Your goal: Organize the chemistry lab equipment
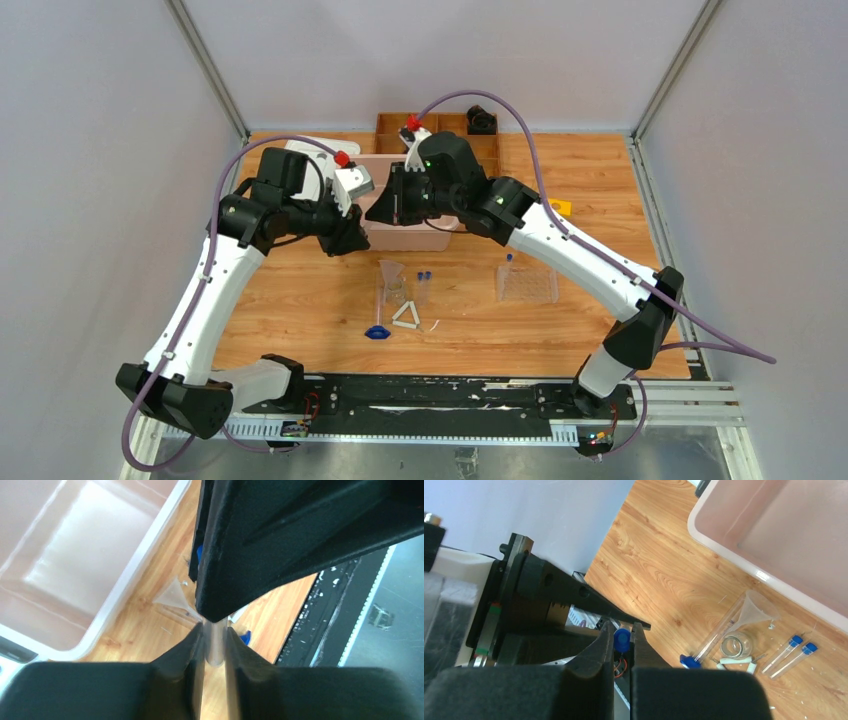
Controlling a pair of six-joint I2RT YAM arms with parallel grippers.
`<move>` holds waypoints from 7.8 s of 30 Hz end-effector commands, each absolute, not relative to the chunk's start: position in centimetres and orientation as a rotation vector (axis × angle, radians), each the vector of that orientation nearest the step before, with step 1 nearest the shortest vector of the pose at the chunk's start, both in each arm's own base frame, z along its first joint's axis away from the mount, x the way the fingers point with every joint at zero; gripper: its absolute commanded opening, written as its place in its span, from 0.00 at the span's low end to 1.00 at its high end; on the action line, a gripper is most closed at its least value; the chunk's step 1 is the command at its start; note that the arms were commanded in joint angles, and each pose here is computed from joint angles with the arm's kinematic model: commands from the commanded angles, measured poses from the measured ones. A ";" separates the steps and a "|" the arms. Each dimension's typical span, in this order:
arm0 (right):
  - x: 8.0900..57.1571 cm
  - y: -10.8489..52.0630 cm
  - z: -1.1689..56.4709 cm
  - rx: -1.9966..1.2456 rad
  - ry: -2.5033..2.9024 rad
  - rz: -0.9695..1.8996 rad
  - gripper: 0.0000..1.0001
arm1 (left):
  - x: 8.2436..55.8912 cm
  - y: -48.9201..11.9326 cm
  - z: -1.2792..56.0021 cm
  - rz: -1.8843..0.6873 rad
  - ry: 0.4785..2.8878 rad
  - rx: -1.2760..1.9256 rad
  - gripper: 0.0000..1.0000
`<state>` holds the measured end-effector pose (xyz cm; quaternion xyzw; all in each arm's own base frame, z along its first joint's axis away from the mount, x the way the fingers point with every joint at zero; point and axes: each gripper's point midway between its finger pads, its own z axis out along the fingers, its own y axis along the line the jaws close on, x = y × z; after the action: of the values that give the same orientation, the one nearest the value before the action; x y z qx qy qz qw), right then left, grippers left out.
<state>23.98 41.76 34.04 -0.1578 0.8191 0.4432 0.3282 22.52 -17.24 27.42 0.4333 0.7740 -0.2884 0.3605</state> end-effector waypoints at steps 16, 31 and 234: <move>25.0 22.1 26.2 -0.236 2.250 0.391 0.00 | 25.0 -15.2 27.8 -0.533 2.089 0.978 1.00; 22.7 12.8 16.3 -0.106 2.314 -0.005 0.00 | 25.4 -14.7 26.7 -0.505 2.145 0.948 1.00; 23.8 41.1 40.3 0.025 1.587 1.160 0.00 | 22.8 -19.4 33.8 -0.946 2.039 0.822 0.60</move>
<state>24.23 40.90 37.12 -0.0109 0.7035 0.4598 0.5418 22.87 -18.98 32.61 0.3087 0.8083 -0.3586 0.3505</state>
